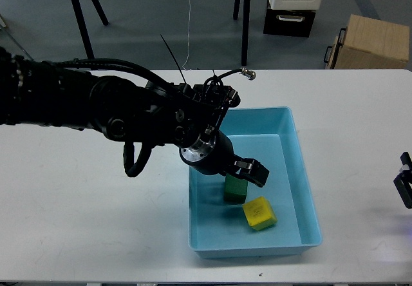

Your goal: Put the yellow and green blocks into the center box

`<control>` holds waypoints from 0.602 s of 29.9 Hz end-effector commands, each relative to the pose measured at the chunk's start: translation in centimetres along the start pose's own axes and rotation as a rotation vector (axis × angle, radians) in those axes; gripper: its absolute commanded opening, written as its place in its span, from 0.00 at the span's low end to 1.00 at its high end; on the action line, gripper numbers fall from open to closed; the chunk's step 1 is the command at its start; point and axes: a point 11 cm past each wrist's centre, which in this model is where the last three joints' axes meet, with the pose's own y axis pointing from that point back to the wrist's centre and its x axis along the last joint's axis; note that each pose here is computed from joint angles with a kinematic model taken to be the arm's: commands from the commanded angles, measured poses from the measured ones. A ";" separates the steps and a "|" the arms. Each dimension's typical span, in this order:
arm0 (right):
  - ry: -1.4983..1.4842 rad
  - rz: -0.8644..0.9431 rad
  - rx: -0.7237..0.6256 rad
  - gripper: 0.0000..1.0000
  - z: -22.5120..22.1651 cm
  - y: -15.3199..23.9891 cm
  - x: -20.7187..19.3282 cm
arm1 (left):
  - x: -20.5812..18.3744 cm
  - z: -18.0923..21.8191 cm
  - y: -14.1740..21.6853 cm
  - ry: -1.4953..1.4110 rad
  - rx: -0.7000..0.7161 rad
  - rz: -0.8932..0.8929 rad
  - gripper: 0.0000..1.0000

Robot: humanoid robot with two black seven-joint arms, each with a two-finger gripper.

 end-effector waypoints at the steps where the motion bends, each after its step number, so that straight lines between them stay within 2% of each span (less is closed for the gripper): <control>1: 0.004 -0.009 0.006 1.00 -0.3 -0.1 -0.3 | 4.7 0.7 3.1 0.098 -0.167 0.191 0.92; 5: 0.008 -0.018 0.013 1.00 -0.5 -0.1 -0.6 | 8.9 -1.1 8.1 0.273 -0.342 0.395 0.92; 8: 0.011 -0.024 0.017 1.00 -0.7 -0.2 -0.8 | 11.1 -1.6 11.5 0.432 -0.556 0.535 0.93; 13: 0.020 -0.060 0.027 1.00 -1.0 -0.2 -1.3 | 11.8 -4.3 14.2 0.696 -0.851 0.675 0.98; 16: 0.019 -0.062 0.029 1.00 -1.0 -0.2 -1.3 | 11.4 -4.3 15.0 0.776 -1.035 0.647 0.99; 18: 0.016 -0.069 0.030 1.00 -0.9 -0.4 -1.4 | 10.9 -6.2 16.3 0.851 -1.158 0.679 0.99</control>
